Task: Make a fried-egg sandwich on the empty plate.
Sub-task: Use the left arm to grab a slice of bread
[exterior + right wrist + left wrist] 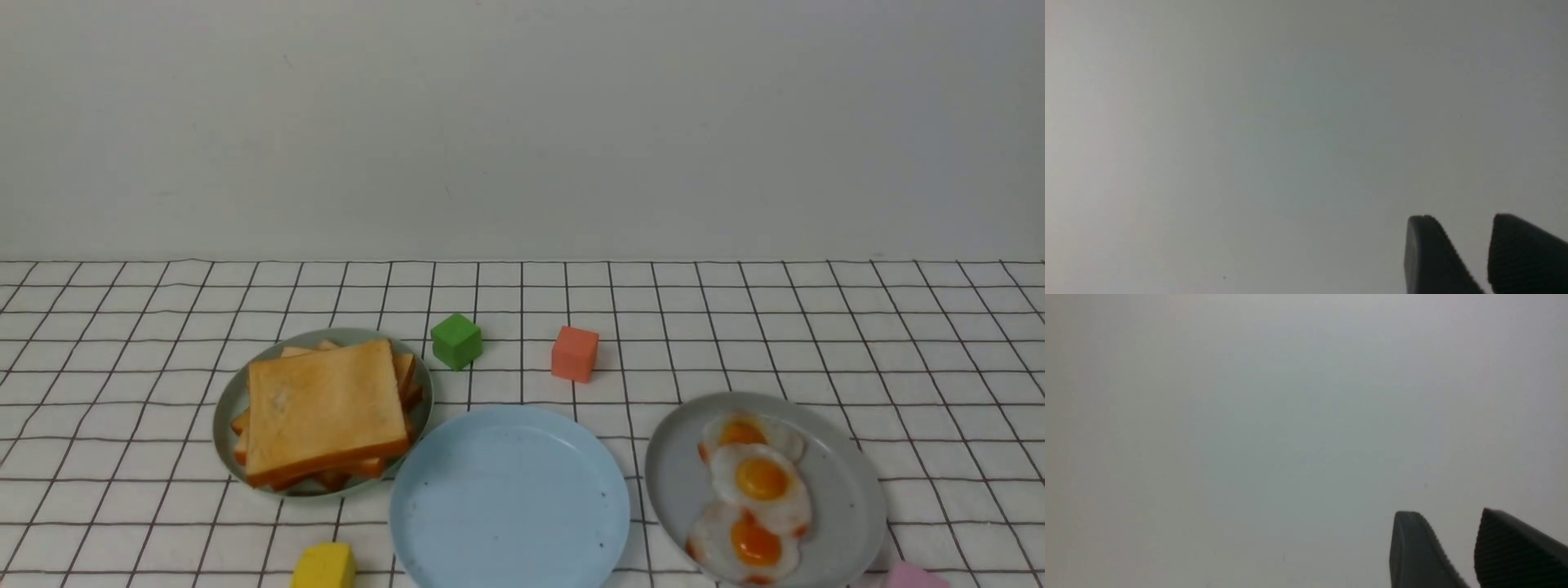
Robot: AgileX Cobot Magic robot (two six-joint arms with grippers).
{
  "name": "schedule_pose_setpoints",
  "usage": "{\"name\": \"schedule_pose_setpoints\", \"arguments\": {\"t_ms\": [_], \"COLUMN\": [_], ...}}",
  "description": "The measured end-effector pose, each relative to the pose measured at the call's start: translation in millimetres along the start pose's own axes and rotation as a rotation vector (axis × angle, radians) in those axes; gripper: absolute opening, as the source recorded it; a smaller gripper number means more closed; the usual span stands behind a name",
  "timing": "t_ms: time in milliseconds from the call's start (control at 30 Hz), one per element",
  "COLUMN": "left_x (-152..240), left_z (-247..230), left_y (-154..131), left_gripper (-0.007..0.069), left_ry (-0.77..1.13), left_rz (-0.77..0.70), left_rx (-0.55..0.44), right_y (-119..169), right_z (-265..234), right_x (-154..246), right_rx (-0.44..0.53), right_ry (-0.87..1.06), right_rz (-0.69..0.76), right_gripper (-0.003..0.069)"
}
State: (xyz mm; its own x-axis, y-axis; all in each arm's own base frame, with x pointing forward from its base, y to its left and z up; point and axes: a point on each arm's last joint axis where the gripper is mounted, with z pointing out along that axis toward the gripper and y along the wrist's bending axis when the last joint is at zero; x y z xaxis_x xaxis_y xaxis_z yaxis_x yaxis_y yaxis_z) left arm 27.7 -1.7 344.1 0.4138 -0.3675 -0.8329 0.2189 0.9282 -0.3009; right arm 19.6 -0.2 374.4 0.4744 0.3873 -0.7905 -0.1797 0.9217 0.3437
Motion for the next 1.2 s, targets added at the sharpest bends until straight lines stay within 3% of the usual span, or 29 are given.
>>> {"name": "schedule_pose_setpoints", "arguments": {"t_ms": [100,200,367,633,867,1033,1200], "left_x": [-54,-61,-18,41,72,105,147], "left_z": [27,51,93,122,141,154,161], "left_y": [-21,-27,-18,-1,12,25,38], "left_gripper": [0.0237,0.0237,0.0237,0.0237,0.0237,0.0237,0.0237], "left_ry": [0.093,0.277,0.582,0.9,0.991,1.092,1.276], "left_rz": [-0.137,-0.275,-0.413,-0.429,-0.393,-0.375,-0.322], "left_rx": [-0.027,-0.084,-0.211,-0.368,-0.422,-0.48,-0.513], "right_y": [19,20,3,-26,-31,-20,-5], "right_z": [30,55,90,83,59,51,60], "right_x": [-47,-52,-14,55,97,114,115], "right_rx": [0.063,0.149,0.261,0.363,0.346,0.235,0.138], "right_ry": [0.108,0.275,0.524,0.764,0.992,1.26,1.43], "right_rz": [-0.005,-0.004,0.011,0.016,0.024,-0.035,0.025], "right_gripper": [0.0241,0.0241,0.0241,0.0241,0.0241,0.0241,0.0246]}}
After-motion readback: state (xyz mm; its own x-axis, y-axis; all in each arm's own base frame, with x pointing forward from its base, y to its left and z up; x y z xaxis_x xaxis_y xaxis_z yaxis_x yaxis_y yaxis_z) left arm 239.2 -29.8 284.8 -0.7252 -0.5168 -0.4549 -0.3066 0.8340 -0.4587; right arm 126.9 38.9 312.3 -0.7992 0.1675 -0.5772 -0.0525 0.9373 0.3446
